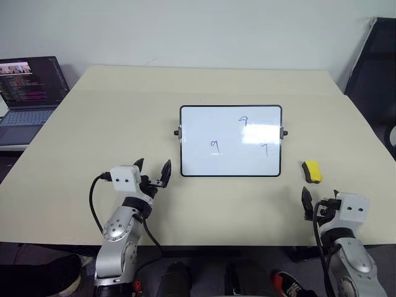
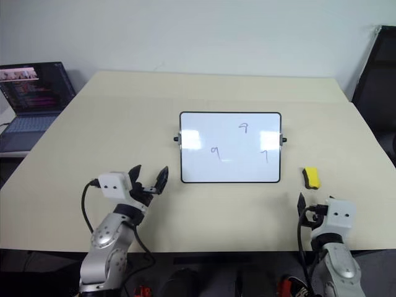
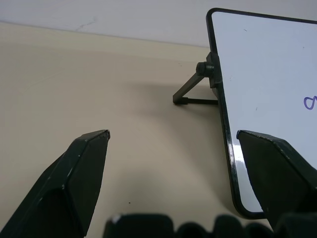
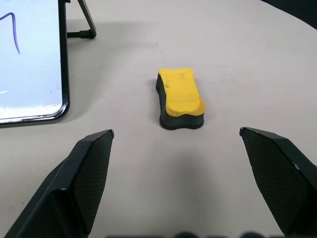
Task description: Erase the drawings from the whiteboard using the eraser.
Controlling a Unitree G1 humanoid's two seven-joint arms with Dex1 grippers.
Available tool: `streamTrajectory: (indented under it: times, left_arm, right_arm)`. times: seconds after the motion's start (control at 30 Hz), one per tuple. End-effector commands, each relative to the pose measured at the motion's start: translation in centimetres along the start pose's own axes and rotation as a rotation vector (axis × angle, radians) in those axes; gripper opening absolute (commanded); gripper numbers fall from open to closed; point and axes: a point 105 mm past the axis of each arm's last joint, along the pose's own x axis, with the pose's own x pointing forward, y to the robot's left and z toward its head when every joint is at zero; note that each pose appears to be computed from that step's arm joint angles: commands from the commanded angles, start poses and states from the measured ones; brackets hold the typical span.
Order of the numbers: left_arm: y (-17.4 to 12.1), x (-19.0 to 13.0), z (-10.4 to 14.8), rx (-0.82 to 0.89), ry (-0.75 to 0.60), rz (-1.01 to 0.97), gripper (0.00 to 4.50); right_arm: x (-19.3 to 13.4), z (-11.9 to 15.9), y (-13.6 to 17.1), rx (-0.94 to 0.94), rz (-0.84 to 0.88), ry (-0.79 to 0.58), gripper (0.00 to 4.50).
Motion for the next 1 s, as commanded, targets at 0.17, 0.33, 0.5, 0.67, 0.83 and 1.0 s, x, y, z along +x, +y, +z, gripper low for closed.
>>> streamTrajectory:
  times: [0.17, 0.33, 0.5, 0.67, 0.83, 1.0]
  left_arm:
    - [0.2, 0.7, 1.0, 0.001, -0.051, -0.008, 4.5]
    - [0.1, 0.8, 1.3, 0.002, -0.06, -0.01, 4.5]
    - [-0.1, 0.6, 1.1, 0.002, -0.055, -0.011, 4.5]
    - [-0.6, 0.8, 1.4, -0.005, -0.067, -0.011, 4.5]
    - [-0.7, 0.7, 1.5, -0.007, -0.069, -0.006, 4.5]
    - [-2.7, 0.9, 2.0, 0.009, -0.083, -0.157, 4.5]
  right_arm:
    - [0.1, 1.5, -0.1, -0.003, -0.027, -0.064, 4.47]
    - [0.1, 1.8, 0.4, -0.004, -0.006, -0.068, 4.47]
    - [-0.1, 1.7, -0.3, -0.015, -0.021, -0.062, 4.47]
    - [0.1, 1.8, -0.1, -0.018, -0.016, -0.064, 4.47]
    - [0.3, 1.7, 0.4, -0.014, 0.002, -0.058, 4.47]
    - [0.7, 2.0, 0.1, -0.044, 0.003, -0.052, 4.47]
